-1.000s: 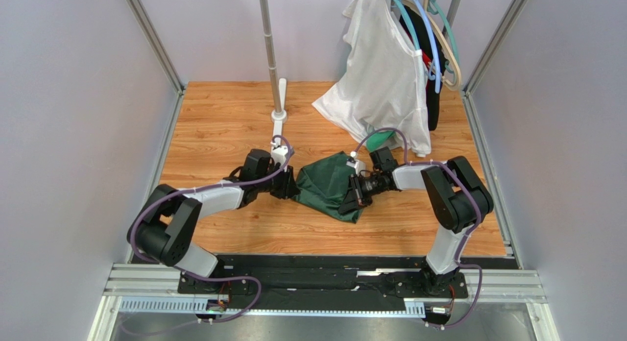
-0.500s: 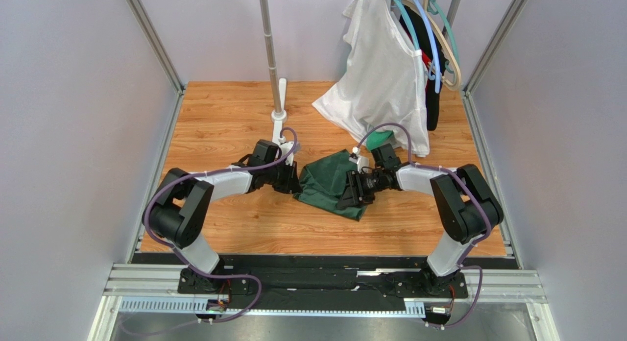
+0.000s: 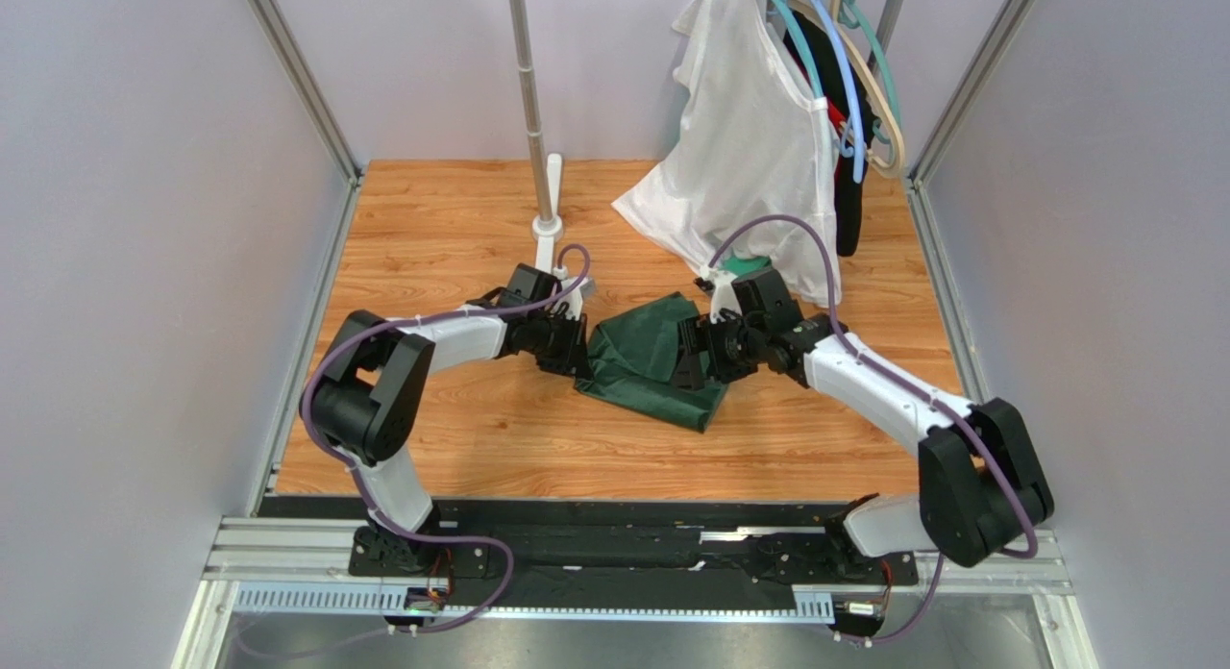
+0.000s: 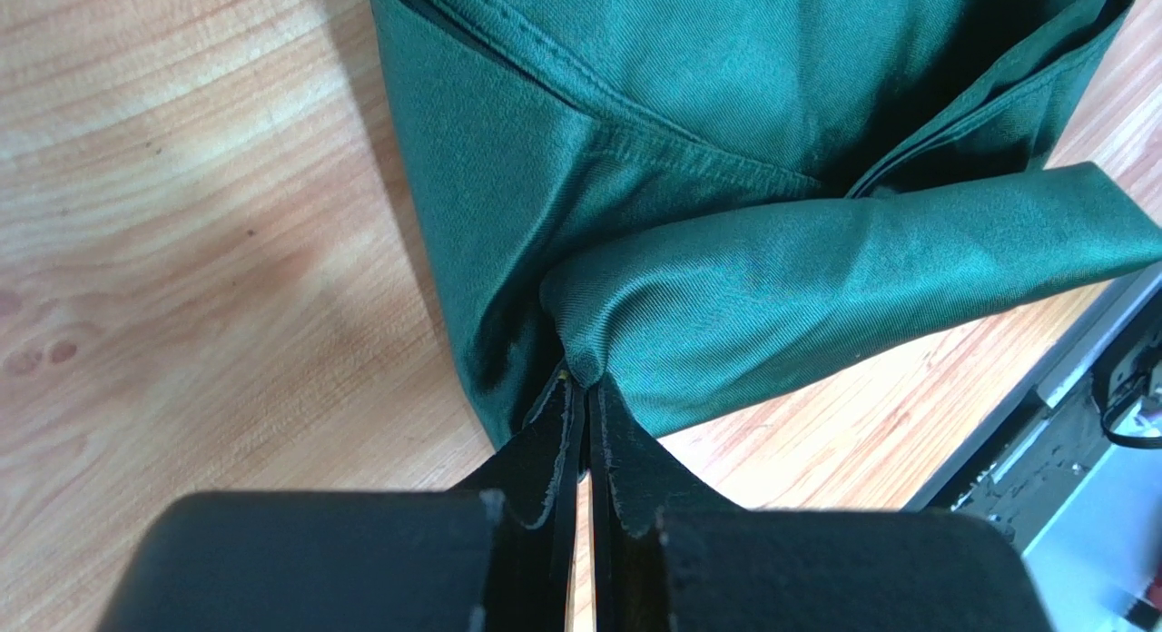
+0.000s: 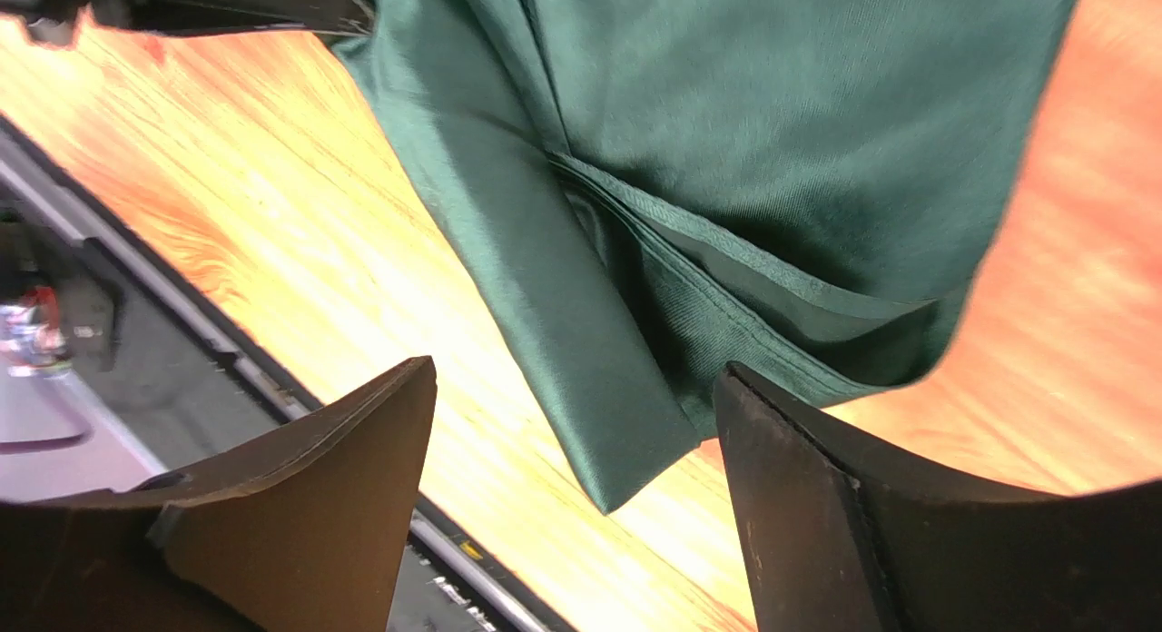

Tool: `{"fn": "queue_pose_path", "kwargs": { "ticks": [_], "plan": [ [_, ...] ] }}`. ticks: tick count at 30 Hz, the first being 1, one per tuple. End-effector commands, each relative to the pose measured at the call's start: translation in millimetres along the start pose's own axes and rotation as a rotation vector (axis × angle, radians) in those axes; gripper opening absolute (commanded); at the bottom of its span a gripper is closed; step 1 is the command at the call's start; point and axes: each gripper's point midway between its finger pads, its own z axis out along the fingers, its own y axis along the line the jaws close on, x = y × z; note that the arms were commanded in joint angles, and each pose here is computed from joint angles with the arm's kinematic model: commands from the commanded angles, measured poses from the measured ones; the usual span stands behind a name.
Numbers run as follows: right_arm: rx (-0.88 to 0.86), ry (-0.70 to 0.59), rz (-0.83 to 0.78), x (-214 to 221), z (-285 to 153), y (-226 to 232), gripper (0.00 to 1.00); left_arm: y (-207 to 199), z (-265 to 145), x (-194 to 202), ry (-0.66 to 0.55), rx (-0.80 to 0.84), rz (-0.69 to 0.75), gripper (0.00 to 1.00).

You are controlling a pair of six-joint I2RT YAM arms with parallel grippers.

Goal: Fold the napkin, place the utensils inside, and roll it up
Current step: Roll the napkin with the utensil

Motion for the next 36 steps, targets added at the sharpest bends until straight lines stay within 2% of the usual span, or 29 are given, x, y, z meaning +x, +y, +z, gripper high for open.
{"fn": "queue_pose_path", "kwargs": {
  "ticks": [1,8,15,17,18,19,21,22,24,25,28,36],
  "plan": [
    [0.068,-0.073,-0.185,-12.6,-12.6,14.8,0.78,1.9,0.4,0.0,0.034,-0.002,0.008,0.04],
    [0.134,-0.007,-0.298,21.7,11.6,16.1,0.75,3.0,2.0,0.7,0.054,-0.006,-0.002,0.04],
    [0.168,-0.030,-0.306,17.8,24.9,13.8,0.72,3.2,1.1,0.7,0.061,-0.011,-0.003,0.03],
    [0.165,-0.020,-0.301,19.2,26.7,13.9,0.68,3.0,1.1,1.1,0.063,-0.010,-0.002,0.03],
    [0.171,-0.002,-0.295,22.8,28.5,11.8,0.66,3.0,1.3,0.8,0.063,-0.010,-0.003,0.03],
    [0.172,0.003,-0.291,22.0,28.8,12.2,0.57,2.6,0.6,0.4,0.062,-0.009,-0.001,0.03],
    [0.172,0.037,-0.277,28.0,30.1,11.3,0.49,2.7,0.7,0.8,0.064,-0.010,-0.004,0.03],
    [0.175,0.042,-0.272,28.1,30.2,11.2,0.39,2.0,0.3,-0.1,0.062,-0.008,-0.003,0.03],
    [0.177,0.071,-0.256,34.3,29.6,10.3,0.26,2.8,-0.3,-0.4,0.062,-0.014,0.000,0.02],
    [0.182,0.079,-0.240,35.6,29.5,9.7,0.13,2.8,-1.1,-0.5,0.062,-0.017,-0.002,0.02],
    [0.177,0.123,-0.199,43.8,28.7,11.0,0.00,2.4,-2.3,-1.3,0.057,-0.020,-0.003,0.02],
    [0.042,0.193,-0.063,54.8,33.2,18.4,0.00,-0.7,-8.1,-8.2,0.016,-0.022,0.011,0.02]
  ]
}}
